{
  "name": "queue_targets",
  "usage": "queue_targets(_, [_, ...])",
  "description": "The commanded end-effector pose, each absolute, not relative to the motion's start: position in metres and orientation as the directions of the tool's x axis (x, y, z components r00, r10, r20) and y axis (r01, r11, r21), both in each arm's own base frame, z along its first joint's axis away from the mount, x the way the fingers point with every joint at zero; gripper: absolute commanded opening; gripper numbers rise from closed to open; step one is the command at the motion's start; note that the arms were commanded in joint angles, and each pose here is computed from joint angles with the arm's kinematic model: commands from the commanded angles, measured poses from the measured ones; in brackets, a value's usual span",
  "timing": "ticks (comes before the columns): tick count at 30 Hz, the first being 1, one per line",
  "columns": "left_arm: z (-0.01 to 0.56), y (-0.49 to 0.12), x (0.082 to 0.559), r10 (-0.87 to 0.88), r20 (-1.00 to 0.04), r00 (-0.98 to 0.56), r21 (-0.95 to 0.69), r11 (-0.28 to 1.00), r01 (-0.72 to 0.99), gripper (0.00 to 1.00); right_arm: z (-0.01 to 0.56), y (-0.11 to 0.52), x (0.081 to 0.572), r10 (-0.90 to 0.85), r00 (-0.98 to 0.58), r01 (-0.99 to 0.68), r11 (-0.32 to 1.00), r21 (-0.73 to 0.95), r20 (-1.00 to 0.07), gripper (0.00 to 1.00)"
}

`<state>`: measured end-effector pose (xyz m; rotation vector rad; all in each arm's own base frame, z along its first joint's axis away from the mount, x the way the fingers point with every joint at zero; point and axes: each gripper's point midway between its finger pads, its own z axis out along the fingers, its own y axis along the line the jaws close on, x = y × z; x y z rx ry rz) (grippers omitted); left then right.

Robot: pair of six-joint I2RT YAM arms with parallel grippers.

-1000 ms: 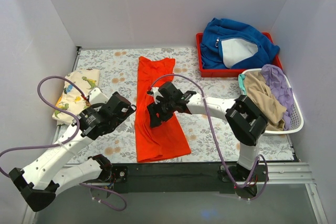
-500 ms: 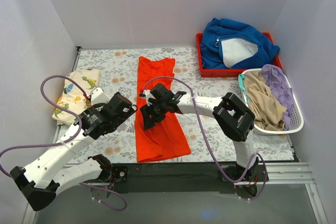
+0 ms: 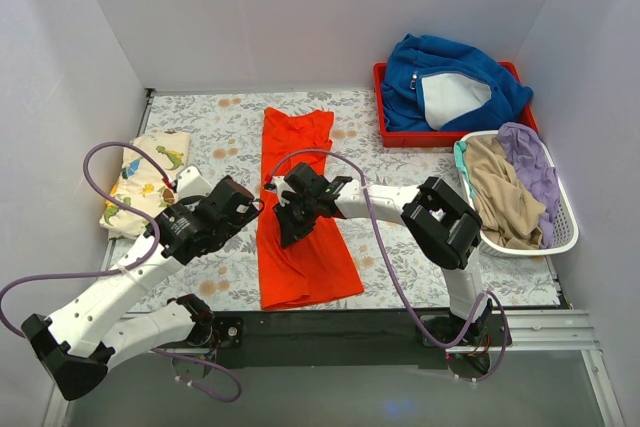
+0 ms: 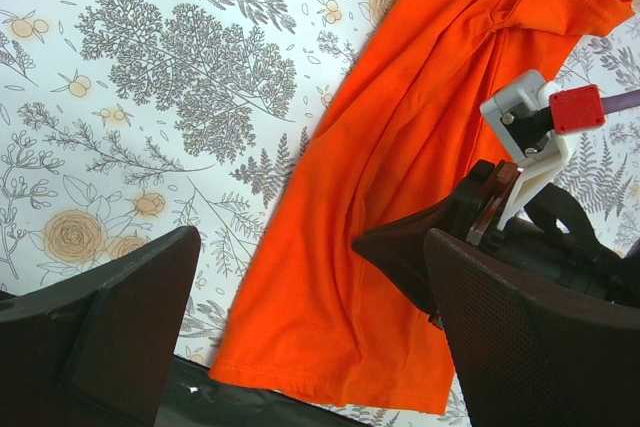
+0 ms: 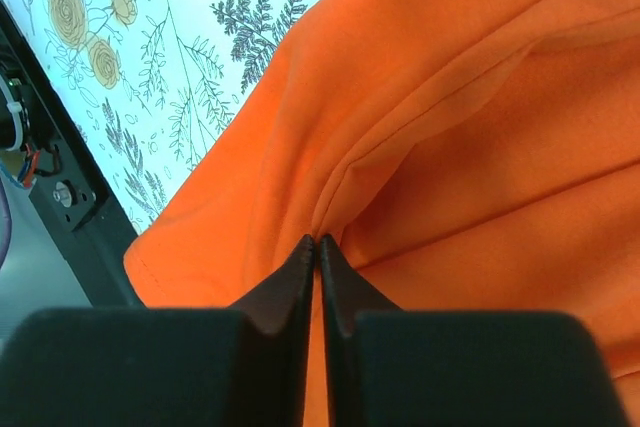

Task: Fold and stack the t-shirts
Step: Fold the tshirt

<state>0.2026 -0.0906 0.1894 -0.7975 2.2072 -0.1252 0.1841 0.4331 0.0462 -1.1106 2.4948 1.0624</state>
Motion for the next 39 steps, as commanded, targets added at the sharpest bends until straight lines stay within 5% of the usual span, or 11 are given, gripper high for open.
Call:
queue_targets(1, [0.187,-0.088,0.205,-0.571,-0.652,-0.499,-0.314,0.802,-0.507,0.94,0.057,0.441,0.188,-0.557,-0.680,-0.729,0.439,0.525,-0.478,0.08])
queue_targets(2, [0.187,-0.088,0.206,-0.571,-0.651,-0.499,-0.315,0.802,-0.507,0.95,0.062,0.440,0.189,-0.550,-0.677,-0.733,0.440,0.519,-0.490,0.01])
queue_targets(11, [0.187,-0.088,0.206,-0.568,-0.656,-0.497,-0.314,0.804,-0.505,0.95,0.089,0.411,0.185,-0.491,-0.693,-0.720,0.509,0.472,-0.527,0.01])
queue_targets(19, [0.180,-0.092,0.208,-0.556,-0.650,-0.518,-0.302,0.815,-0.495,0.95,0.069,0.383,0.164,-0.509,-0.741,-0.672,0.569,0.475,-0.438,0.01])
queue_targets(23, [0.176,-0.095,0.209,-0.540,-0.648,-0.537,-0.286,0.826,-0.485,0.95,0.048,0.372,0.161,-0.536,-0.755,-0.656,0.617,0.434,-0.378,0.35])
queue_targets(29, [0.178,-0.101,0.217,-0.514,-0.663,-0.544,-0.279,0.844,-0.458,0.95,0.070,0.347,0.209,-0.479,-0.726,-0.629,0.753,0.194,-0.493,0.61])
queue_targets(39, [0.196,-0.127,0.364,-0.468,-0.705,-0.532,-0.384,0.883,-0.268,0.95,0.155,0.281,0.368,-0.213,-0.689,-0.461,0.867,0.191,-0.693,0.66])
